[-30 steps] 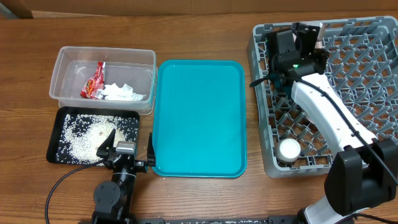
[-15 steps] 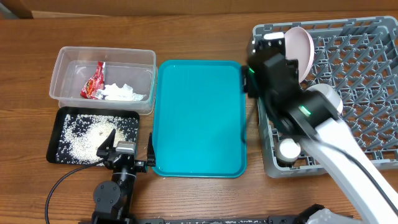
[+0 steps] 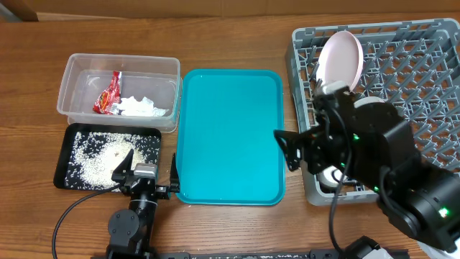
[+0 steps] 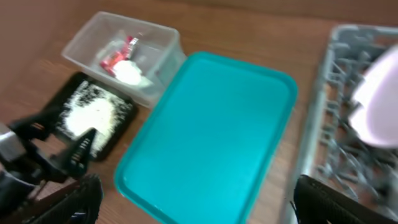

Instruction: Sort waste into correct bins and load items into the dishwasher

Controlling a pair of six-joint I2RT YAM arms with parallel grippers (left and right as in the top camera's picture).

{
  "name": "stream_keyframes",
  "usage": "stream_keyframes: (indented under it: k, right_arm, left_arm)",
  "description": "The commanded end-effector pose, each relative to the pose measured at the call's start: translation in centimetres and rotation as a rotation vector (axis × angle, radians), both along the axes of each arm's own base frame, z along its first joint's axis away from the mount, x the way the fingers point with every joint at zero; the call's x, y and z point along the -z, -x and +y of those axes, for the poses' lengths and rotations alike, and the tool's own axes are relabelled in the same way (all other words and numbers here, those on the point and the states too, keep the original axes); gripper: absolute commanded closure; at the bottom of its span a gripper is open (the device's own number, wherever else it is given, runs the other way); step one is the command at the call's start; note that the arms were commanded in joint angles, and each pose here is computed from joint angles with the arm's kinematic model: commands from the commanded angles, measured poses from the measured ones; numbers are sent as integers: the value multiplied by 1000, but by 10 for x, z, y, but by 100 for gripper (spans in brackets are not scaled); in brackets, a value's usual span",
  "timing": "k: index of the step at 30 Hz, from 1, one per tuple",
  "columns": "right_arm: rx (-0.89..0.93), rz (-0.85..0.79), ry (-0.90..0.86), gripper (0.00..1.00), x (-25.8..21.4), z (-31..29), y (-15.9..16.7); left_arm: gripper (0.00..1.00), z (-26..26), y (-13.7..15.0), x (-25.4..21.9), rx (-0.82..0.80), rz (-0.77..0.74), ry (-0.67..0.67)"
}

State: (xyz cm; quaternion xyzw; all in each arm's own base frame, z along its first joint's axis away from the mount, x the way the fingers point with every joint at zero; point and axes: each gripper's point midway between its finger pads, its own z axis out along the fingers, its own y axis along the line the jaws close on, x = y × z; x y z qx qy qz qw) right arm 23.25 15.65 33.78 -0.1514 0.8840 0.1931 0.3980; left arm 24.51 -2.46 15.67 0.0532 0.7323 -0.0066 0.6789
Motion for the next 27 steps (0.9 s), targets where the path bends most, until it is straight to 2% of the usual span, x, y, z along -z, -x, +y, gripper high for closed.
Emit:
stream_keyframes:
  k: [1,8,11,18,27]
  right_arm:
    - [116,-122,-2,0,-28,-38,8]
    - [282,-313,-43,0,-61,-82,12]
    - [346,-370,-71,0,-56,-95,5]
    - [416,-447,-120,0,15,-108,-6]
    - [393,-449,-158,0,111,-106,9]
  left_arm:
    - [0,1,0,-1,-4,-7,15]
    - [0,1,0,-1,-4,-7,15]
    - [0,1,0,-1,-4,-7,15]
    - [0,1,0,-1,-4,-7,15]
    - [0,1,0,-1,-4,-7,15]
